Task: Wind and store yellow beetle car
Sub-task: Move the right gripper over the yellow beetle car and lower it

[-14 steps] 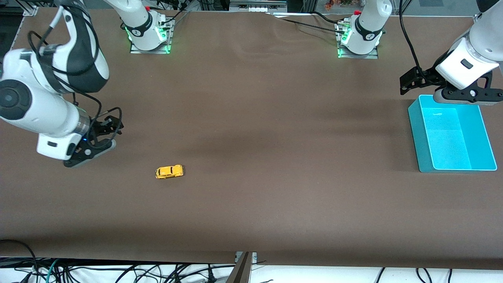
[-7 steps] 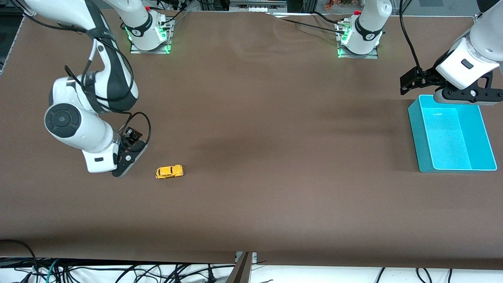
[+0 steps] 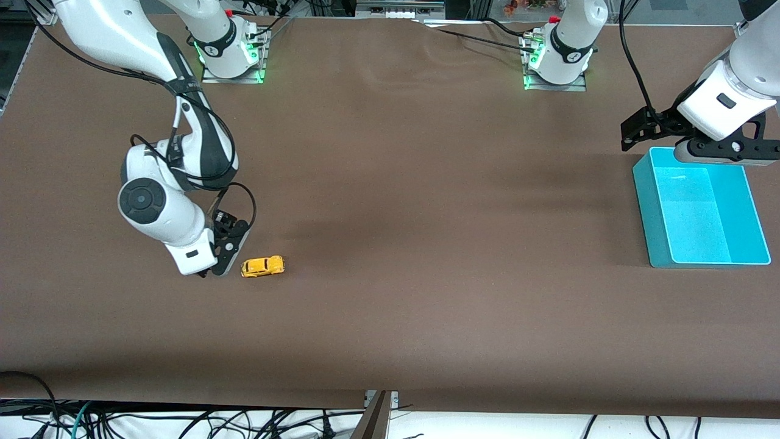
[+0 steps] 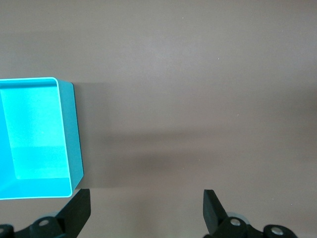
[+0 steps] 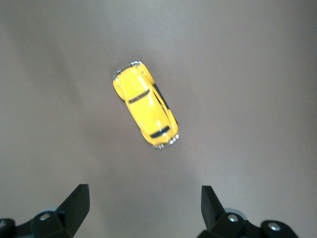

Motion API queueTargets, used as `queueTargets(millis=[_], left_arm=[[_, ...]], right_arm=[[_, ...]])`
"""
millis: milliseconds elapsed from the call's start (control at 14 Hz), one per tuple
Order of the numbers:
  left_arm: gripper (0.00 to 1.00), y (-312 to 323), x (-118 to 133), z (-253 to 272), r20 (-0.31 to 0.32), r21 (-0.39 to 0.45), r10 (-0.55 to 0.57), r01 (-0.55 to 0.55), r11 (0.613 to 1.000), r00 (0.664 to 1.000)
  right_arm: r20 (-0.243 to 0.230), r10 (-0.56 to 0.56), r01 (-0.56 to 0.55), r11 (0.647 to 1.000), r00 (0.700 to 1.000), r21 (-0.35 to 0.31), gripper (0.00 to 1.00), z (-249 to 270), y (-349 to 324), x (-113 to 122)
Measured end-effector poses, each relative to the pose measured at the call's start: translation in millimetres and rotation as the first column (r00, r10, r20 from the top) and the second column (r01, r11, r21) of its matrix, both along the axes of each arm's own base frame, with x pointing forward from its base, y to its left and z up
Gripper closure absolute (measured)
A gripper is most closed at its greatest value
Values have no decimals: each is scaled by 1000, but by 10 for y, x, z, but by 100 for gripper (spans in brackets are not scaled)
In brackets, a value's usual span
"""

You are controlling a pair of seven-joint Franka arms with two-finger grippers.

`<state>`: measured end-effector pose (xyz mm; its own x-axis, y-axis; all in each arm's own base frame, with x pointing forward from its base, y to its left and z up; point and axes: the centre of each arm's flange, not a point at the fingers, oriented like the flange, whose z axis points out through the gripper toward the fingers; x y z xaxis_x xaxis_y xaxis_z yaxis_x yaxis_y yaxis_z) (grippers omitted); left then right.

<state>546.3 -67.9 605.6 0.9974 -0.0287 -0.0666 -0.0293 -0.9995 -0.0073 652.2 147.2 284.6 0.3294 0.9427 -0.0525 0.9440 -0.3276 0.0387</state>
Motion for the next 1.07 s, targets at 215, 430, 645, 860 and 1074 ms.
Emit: queueTargets(millis=[215, 430, 645, 860, 1074], left_arm=[[0, 57, 10, 38, 8, -1, 11, -11, 1000, 1000], [0, 149, 20, 62, 12, -1, 27, -27, 1000, 1000], [0, 150, 19, 63, 12, -1, 27, -27, 1000, 1000], [0, 150, 20, 68, 13, -2, 27, -27, 1000, 1000], [0, 150, 15, 120, 18, -2, 28, -28, 1000, 999]], right_arm=[[15, 103, -103, 995, 995, 14, 0, -233, 100, -64], [20, 168, -168, 986, 986, 21, 0, -344, 165, -68], [55, 247, -249, 968, 968, 30, 0, -355, 237, -41], [87, 312, -316, 948, 946, 34, 0, -471, 251, -3], [91, 349, -353, 935, 933, 33, 0, -542, 257, 33]])
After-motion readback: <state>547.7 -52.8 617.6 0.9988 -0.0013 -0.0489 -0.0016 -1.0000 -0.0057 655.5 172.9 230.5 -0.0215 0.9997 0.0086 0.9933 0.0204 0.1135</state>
